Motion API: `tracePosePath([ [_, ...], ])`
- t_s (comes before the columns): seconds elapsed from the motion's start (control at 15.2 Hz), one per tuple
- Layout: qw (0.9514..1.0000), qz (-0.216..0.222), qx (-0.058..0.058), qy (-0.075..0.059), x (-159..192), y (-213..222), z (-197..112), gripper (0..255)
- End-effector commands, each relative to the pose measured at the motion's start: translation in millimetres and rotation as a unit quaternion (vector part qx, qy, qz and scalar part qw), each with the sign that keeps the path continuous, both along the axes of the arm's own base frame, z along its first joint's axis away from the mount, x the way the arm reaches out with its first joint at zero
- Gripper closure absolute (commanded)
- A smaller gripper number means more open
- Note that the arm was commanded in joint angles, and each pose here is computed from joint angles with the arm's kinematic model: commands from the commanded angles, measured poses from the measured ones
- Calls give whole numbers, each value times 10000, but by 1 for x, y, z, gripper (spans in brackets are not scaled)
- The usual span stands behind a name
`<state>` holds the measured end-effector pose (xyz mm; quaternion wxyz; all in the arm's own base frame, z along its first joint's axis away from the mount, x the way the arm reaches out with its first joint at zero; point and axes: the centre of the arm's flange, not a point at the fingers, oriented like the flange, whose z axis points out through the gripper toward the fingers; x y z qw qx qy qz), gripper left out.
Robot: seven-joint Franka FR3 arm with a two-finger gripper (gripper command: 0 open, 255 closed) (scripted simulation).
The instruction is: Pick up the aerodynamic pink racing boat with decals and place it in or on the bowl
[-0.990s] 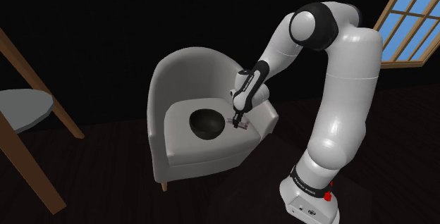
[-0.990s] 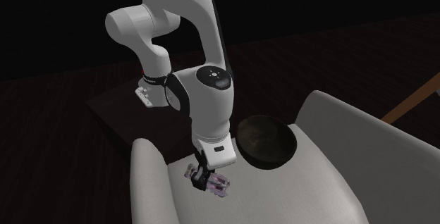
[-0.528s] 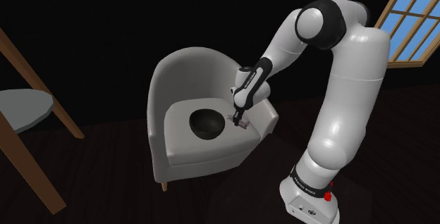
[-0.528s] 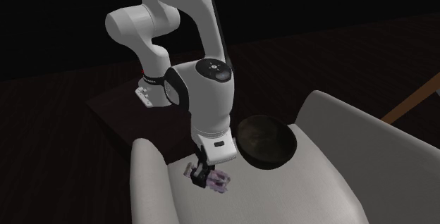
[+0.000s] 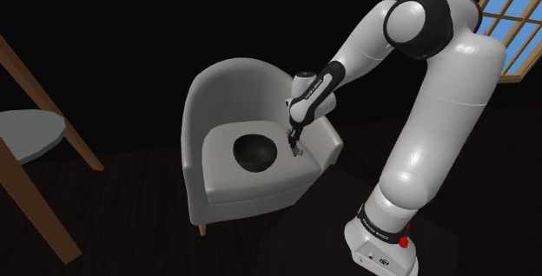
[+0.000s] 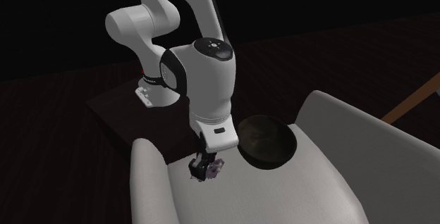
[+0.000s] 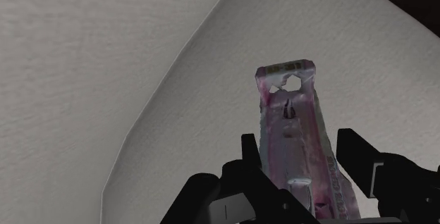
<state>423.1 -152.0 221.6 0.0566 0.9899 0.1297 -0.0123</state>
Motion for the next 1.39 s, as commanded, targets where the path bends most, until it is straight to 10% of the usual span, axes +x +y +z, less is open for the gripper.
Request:
tracePosePath([
  [0.0, 10000, -1, 0, 3, -1, -1, 10, 255],
  [1.32, 10000, -1, 0, 3, -1, -1, 113, 255],
])
